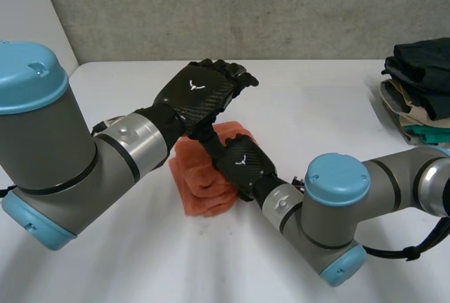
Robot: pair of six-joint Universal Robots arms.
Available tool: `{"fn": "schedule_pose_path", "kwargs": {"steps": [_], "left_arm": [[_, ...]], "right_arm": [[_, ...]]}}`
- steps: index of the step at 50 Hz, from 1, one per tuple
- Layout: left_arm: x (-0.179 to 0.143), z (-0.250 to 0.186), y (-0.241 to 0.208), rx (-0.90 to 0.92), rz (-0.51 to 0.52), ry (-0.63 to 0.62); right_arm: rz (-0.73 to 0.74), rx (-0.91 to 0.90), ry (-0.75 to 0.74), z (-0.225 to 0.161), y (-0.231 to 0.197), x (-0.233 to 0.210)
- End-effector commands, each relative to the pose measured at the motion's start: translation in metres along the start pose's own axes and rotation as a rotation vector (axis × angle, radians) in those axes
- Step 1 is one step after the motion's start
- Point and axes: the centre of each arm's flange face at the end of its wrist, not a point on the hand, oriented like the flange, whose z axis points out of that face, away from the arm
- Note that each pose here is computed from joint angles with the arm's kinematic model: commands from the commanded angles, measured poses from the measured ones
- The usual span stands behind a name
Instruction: Fold the laundry.
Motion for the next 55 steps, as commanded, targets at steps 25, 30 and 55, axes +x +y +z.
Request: {"fn": "schedule_pose_path", "kwargs": {"steps": [25, 30, 55], "left_arm": [[-0.033, -0.009, -0.029, 0.09, -0.061, -0.093], [-0.034, -0.009, -0.029, 0.09, -0.062, -0.094], [-0.025, -0.008, -0.007, 0.023, -0.081, -0.075]], "right_arm": [[-0.26, 0.464, 0.355, 0.028, -0.067, 0.221], [-0.156, 0.622, 0.515, 0.0, -0.078, 0.323], [0.095, 0.344, 0.648, -0.126, 0.206, 0.429]]}}
